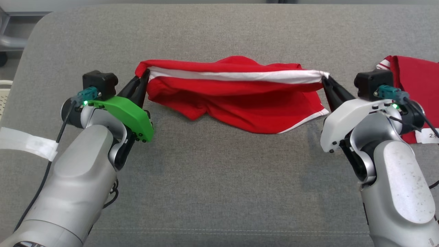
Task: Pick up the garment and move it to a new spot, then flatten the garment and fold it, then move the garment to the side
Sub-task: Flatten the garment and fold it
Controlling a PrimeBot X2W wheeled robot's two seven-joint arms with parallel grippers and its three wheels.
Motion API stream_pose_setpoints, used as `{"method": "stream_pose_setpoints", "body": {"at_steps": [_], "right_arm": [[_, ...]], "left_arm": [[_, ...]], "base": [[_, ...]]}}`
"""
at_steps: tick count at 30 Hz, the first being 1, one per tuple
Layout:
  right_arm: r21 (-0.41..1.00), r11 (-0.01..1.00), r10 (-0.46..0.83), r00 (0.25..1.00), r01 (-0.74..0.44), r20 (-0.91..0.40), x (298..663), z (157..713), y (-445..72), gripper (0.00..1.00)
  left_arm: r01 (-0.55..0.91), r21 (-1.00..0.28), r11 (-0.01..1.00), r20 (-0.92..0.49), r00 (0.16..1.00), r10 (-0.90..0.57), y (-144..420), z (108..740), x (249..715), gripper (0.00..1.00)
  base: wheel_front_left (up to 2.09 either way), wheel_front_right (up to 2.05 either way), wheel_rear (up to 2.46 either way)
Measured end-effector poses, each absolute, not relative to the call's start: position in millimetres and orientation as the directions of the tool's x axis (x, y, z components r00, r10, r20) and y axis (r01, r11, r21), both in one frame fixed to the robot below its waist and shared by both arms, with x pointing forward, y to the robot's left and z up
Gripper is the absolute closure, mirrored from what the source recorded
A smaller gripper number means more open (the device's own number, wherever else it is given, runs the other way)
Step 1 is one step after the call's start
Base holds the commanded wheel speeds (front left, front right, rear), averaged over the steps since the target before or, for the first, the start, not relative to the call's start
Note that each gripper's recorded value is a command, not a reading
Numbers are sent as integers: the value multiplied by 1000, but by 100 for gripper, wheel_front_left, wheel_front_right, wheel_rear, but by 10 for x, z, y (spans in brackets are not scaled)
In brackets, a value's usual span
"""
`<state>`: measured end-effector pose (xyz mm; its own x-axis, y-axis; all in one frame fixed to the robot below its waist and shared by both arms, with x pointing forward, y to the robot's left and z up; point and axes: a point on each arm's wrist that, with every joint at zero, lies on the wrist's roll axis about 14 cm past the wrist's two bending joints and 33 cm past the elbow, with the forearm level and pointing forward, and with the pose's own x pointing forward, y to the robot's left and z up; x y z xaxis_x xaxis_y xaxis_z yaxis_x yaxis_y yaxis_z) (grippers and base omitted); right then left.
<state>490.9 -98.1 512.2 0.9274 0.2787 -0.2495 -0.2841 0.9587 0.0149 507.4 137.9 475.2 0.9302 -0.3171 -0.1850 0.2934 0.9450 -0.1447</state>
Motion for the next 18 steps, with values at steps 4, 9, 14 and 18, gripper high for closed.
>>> {"method": "stream_pose_setpoints", "body": {"at_steps": [4,9,14,18], "right_arm": [[-5,967,249,955,-253,-159,4937,5454,-1089,100],[63,961,274,960,-270,-64,4866,5789,-1080,100],[85,955,284,959,-285,23,4810,6107,-1090,100],[77,953,284,953,-292,105,4845,6424,-1104,100]], "left_arm": [[319,-166,933,-77,939,-335,1289,5139,5146,100],[384,-256,887,39,921,-388,1067,5614,5145,100],[448,-297,843,119,894,-433,881,5978,5090,100],[492,-342,800,189,871,-454,757,6330,5050,100]], "base": [[0,0,0],[0,0,0],[0,0,0],[0,0,0]]}}
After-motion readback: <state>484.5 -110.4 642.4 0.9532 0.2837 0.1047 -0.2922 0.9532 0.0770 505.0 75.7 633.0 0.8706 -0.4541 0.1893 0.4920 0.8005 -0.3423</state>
